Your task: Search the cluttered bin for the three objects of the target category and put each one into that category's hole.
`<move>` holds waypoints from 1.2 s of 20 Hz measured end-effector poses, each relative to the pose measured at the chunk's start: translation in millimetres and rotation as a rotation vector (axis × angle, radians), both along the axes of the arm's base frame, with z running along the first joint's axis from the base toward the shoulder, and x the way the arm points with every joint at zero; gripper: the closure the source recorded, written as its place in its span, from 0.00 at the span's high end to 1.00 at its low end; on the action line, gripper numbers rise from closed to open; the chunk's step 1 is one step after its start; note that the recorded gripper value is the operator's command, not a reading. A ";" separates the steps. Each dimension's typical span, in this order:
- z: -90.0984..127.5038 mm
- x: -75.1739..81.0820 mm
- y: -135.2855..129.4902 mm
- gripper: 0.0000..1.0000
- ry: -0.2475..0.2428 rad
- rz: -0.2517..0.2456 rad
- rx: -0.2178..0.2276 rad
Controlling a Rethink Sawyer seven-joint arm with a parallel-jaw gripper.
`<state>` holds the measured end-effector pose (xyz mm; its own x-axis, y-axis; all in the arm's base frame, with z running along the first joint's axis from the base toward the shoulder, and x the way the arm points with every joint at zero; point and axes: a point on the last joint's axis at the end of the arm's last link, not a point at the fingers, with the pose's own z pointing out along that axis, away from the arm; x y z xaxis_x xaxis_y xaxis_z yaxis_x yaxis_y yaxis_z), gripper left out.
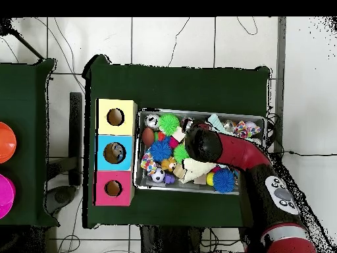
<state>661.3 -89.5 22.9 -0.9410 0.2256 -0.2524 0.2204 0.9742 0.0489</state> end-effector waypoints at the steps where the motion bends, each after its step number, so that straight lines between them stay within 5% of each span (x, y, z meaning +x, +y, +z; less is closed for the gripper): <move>1: -2.8 -1.6 -0.3 1.00 0.005 -0.001 0.002; 14: -26.6 -13.2 8.2 1.00 0.044 0.001 0.024; 24: -30.2 -8.1 16.7 1.00 0.040 0.015 0.023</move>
<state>653.2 -72.8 -7.3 -0.9534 0.2170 -0.2097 0.2083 0.9760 0.0629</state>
